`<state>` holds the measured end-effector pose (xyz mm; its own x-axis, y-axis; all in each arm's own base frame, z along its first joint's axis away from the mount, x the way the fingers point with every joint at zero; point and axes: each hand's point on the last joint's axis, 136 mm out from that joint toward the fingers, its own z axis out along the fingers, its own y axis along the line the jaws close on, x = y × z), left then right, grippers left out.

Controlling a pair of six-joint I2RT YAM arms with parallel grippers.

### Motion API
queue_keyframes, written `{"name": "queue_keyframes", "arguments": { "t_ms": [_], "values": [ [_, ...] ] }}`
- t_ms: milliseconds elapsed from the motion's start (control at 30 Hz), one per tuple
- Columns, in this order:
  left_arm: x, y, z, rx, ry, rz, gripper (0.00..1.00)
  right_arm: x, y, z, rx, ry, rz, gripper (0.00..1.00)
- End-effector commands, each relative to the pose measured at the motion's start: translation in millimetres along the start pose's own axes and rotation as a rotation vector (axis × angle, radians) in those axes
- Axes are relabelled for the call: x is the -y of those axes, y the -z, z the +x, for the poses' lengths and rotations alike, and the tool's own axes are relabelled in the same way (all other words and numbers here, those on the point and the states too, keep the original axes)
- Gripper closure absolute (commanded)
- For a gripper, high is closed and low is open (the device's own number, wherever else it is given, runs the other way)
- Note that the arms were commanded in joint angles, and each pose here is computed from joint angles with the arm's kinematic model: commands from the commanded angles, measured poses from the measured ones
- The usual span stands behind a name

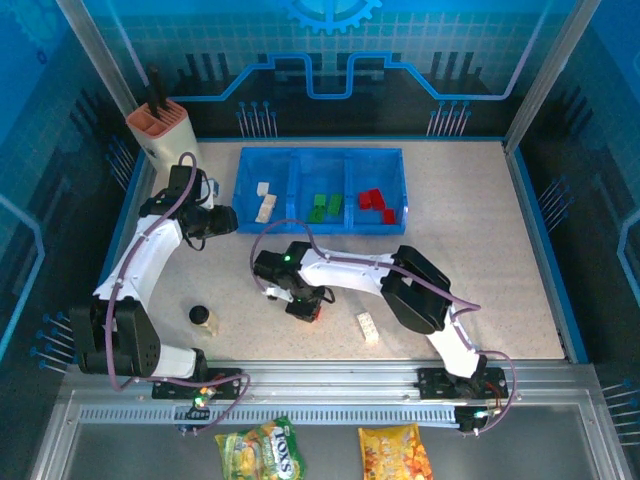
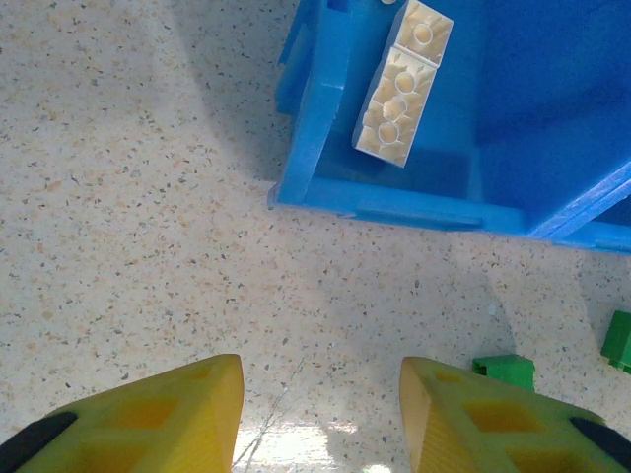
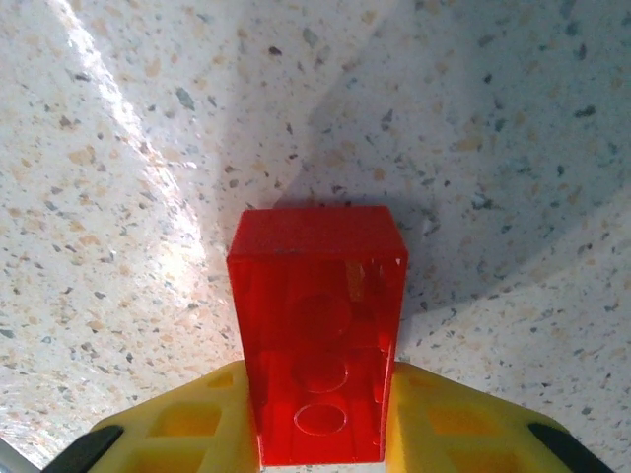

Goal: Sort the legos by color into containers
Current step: Pick up the lego from the bottom-center of the table, then pick up the lego from the middle-left of the table.

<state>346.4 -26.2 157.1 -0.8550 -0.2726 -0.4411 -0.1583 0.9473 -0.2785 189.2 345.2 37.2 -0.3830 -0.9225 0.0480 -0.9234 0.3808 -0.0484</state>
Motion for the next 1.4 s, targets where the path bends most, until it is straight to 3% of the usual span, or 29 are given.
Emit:
{"name": "queue_keyframes", "arguments": {
  "t_ms": [0, 333, 767, 1367],
  "values": [
    [-8, -2, 3, -0.016, 0.000, -0.021, 0.53, 11, 25, 10, 0.034, -0.103, -0.024, 0.67],
    [-7, -2, 3, -0.018, 0.000, -0.020, 0.53, 61, 55, 25, 0.116, -0.421, -0.048, 0.67],
    [-6, -1, 3, -0.016, 0.001, -0.012, 0.54, 150, 77, 72, 0.145, -0.863, -0.001, 0.68],
    [-7, -3, 3, -0.021, 0.004, -0.014, 0.53, 271, 73, 73, 0.178, -1.117, 0.012, 0.66]
  ]
}}
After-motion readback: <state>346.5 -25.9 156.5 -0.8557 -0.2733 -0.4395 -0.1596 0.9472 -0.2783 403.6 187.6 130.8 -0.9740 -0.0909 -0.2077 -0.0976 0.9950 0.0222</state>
